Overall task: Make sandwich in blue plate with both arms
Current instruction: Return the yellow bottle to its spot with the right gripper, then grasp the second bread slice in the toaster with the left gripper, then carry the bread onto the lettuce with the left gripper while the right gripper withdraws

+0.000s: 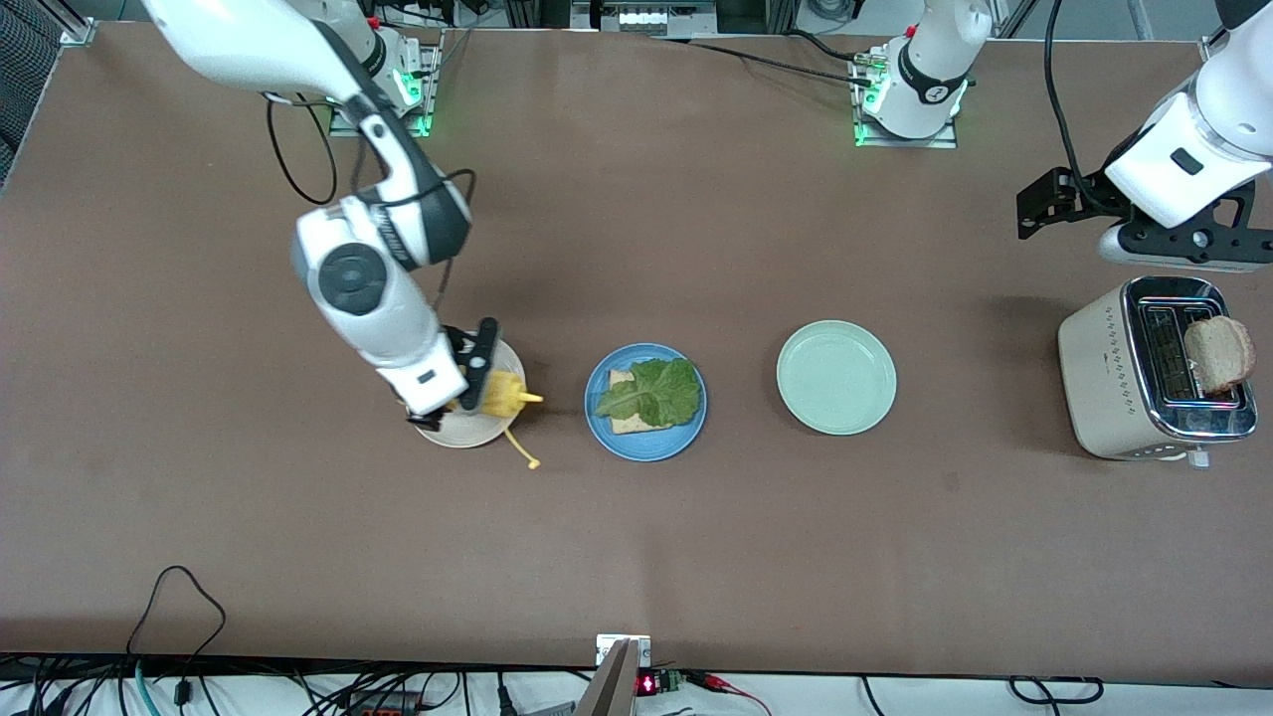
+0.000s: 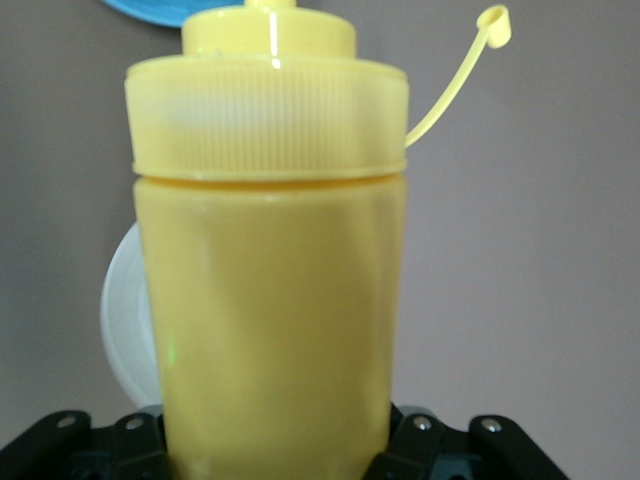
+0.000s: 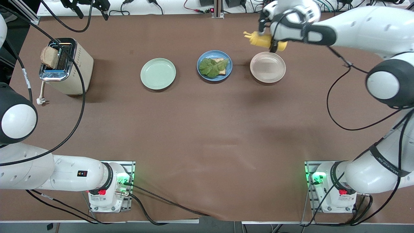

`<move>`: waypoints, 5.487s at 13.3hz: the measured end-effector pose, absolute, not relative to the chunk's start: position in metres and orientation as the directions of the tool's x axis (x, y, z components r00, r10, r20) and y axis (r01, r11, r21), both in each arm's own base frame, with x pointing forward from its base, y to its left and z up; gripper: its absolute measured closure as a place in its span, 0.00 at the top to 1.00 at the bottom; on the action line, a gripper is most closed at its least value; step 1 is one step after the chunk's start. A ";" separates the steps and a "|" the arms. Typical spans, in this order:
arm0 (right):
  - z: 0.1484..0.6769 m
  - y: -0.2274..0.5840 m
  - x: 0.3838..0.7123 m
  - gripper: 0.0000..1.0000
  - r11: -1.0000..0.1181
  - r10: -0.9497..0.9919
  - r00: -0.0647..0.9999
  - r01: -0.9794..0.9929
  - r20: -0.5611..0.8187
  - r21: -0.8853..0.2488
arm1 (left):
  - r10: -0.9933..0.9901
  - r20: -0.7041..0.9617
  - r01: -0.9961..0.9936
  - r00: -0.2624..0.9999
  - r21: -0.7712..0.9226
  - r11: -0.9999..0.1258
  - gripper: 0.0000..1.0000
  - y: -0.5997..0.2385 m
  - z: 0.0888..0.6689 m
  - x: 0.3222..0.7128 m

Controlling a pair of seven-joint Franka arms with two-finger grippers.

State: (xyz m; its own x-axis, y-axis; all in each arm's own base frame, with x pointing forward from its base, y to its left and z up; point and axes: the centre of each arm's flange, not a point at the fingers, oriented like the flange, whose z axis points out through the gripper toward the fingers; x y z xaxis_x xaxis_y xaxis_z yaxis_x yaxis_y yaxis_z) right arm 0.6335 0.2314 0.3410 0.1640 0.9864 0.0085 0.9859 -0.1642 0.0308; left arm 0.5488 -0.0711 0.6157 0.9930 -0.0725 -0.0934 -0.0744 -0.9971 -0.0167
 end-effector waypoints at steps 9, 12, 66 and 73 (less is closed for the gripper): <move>0.380 -0.061 0.622 0.50 0.056 0.915 0.009 0.987 0.402 -0.149 | -0.048 -0.223 -0.068 0.974 -0.084 -0.994 1.00 -0.058 0.587 0.547; 0.358 -0.149 0.588 0.50 0.121 0.839 -0.033 0.985 0.543 -0.126 | -0.001 -0.272 -0.036 0.962 -0.120 -0.992 1.00 -0.037 0.567 0.555; 0.479 -0.261 0.560 1.00 0.013 0.657 0.179 0.969 0.733 -0.247 | -0.573 -0.027 -0.414 0.819 0.665 -0.622 0.09 -0.199 0.419 0.648; 0.626 -0.047 0.576 1.00 -0.337 0.825 0.460 0.867 0.328 -0.367 | -0.305 0.045 -0.165 0.951 0.910 -0.381 0.09 -0.274 0.290 0.668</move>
State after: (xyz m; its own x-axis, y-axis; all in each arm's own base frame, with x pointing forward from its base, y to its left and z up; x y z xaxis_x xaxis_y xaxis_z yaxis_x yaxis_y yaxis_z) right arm 0.5759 -0.0472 0.6256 0.4597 0.8252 0.3283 0.8671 -0.3370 -0.3668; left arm 0.6680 -0.2745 0.2899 0.9514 -0.3047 0.0454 -0.1654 -0.3809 0.9097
